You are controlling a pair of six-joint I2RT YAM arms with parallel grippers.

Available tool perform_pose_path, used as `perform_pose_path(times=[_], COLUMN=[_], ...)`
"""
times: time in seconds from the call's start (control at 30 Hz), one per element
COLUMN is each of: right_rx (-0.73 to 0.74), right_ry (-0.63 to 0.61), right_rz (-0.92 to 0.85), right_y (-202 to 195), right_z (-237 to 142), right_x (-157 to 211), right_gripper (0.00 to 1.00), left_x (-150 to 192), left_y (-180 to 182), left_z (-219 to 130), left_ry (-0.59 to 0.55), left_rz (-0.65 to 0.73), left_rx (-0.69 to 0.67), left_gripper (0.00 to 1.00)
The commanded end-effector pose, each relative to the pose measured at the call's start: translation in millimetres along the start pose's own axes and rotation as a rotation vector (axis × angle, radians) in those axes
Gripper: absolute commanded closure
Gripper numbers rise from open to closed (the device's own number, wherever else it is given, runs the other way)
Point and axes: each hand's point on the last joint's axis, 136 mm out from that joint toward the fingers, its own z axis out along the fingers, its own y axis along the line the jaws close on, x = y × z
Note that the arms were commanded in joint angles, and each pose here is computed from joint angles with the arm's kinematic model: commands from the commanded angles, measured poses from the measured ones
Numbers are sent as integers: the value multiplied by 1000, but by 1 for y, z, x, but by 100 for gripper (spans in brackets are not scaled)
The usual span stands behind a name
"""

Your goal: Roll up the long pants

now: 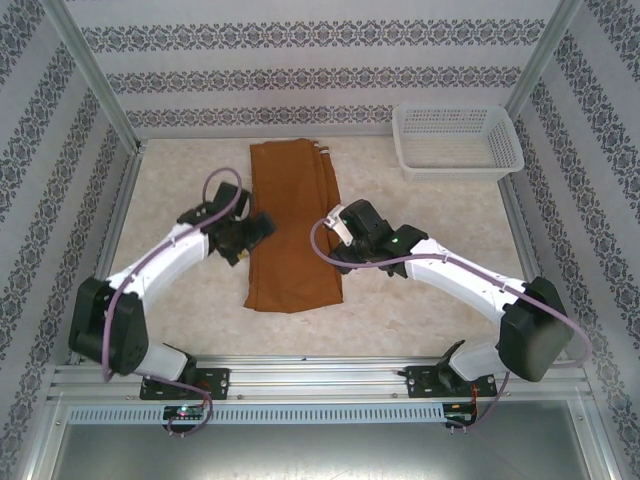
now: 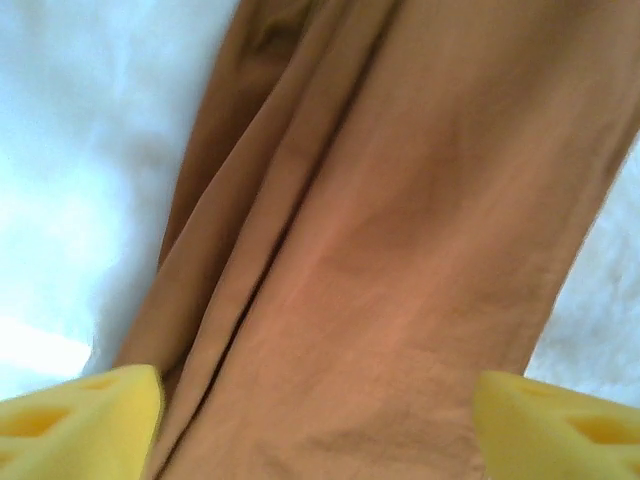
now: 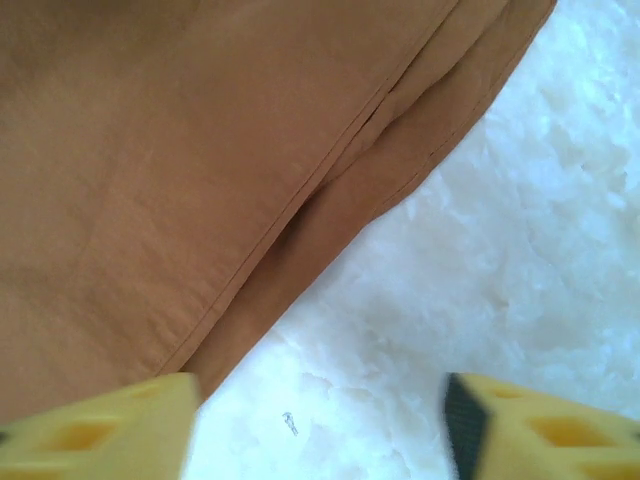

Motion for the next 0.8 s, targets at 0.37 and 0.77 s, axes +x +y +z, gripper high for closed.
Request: perform_pose_path(times=[0.37, 0.77], right_rx=[-66, -86], right_ry=[-43, -21], right_rz=[230, 301], right_y=[-20, -28], right_z=[2, -10], right_x=[-18, -8], right_gripper=[100, 100], left_x=[-51, -66], left_y=[-59, -63], left_z=[39, 119], left_ry=[-181, -98], left_rz=[-74, -43], left_rx=[-115, -282], left_gripper=[100, 100])
